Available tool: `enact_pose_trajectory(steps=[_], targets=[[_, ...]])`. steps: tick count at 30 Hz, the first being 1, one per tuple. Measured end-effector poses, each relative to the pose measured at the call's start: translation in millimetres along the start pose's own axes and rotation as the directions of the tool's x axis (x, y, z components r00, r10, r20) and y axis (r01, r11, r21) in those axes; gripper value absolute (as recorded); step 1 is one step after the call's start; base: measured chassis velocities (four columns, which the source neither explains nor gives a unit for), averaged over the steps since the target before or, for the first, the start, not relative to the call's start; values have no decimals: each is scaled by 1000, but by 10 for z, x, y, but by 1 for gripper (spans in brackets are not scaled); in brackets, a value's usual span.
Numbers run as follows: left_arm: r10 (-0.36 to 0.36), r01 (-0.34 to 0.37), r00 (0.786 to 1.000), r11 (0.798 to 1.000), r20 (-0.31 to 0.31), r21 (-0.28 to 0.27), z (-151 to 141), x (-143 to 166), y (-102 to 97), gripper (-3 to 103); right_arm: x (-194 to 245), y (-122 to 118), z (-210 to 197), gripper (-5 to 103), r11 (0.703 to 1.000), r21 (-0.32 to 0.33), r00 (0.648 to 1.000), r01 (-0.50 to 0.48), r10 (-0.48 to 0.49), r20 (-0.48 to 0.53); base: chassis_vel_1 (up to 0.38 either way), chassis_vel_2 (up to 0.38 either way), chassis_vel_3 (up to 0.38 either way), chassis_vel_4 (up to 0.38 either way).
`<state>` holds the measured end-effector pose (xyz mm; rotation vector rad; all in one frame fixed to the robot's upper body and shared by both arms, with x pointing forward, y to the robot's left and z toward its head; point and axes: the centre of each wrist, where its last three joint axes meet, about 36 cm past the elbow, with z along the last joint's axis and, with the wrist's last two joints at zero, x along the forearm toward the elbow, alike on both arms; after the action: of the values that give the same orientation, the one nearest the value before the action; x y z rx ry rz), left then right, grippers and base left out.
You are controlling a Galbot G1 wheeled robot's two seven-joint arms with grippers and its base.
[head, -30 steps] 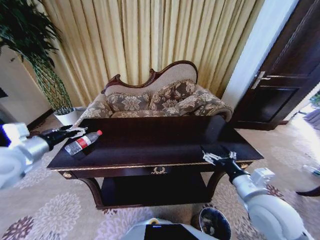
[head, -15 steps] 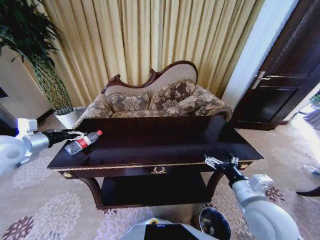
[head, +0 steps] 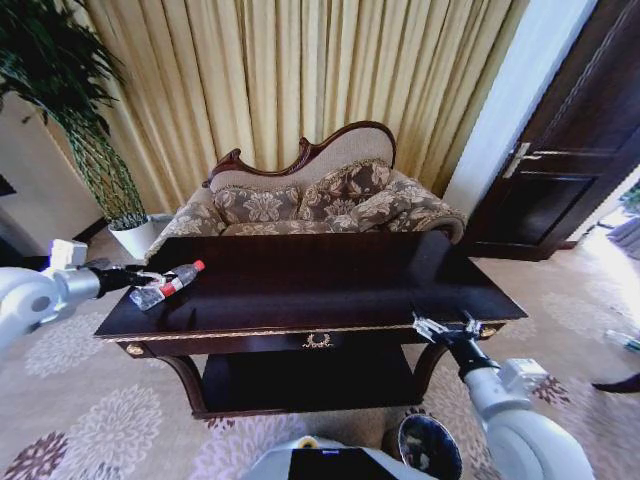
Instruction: Move to the front of the table and place the trash on the table into the trash bin.
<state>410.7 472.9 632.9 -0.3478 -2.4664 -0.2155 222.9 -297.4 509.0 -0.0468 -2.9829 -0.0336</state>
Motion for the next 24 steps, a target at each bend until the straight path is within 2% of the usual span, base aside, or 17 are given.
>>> enact_pose_trajectory(steps=[6, 15, 24], targets=[[9, -9, 1000, 1000, -16, 10, 129, -61, -78, 100, -1, -15, 6, 100, 1000, 4, 1000, -8, 8, 7, 0, 0, 0, 0], [-2, 2, 1000, 1000, -18, 18, 173, -76, -104, 100, -1, -42, 19, 100, 999, 31, 1000, -17, 17, 12, 0, 0, 0, 0], [-5, 6, 1000, 999, -20, 48, 257, -88, -105, 100, 12, -85, 34, 100, 998, 51, 999, -39, 39, 15, 0, 0, 0, 0]])
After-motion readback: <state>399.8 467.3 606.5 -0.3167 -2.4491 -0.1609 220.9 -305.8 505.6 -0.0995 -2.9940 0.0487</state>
